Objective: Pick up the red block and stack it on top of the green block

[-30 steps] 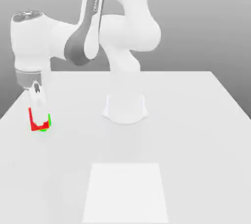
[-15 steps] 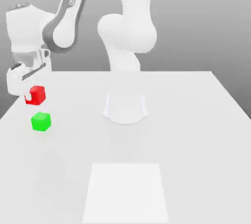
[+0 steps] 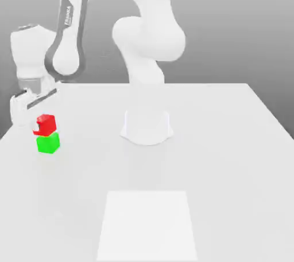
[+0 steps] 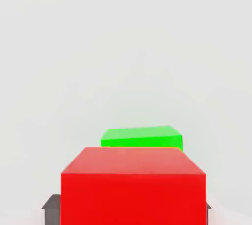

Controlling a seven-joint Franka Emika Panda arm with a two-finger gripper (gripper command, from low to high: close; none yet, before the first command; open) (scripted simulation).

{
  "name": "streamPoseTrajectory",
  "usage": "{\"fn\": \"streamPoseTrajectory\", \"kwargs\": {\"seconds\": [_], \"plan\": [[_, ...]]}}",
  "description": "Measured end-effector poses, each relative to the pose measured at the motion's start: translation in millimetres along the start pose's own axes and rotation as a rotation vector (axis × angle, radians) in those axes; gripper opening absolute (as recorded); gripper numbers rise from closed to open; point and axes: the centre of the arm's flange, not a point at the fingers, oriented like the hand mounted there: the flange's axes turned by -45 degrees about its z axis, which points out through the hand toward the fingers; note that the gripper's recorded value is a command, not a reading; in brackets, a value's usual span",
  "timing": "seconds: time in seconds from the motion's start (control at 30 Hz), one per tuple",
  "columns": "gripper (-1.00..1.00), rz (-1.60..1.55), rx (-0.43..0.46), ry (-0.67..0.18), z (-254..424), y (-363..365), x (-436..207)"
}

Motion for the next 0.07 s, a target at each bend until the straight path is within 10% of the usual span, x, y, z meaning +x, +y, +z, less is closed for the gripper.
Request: {"fn": "streamPoseTrajectory", "kwargs": {"seconds": [0.03,0.07], "plan": [[1.00,-0.002,-0.004,0.003,3.6,0.7,-0.7],[1.00,-0.002,-0.004,0.003,3.6,0.7,-0.8]]}}
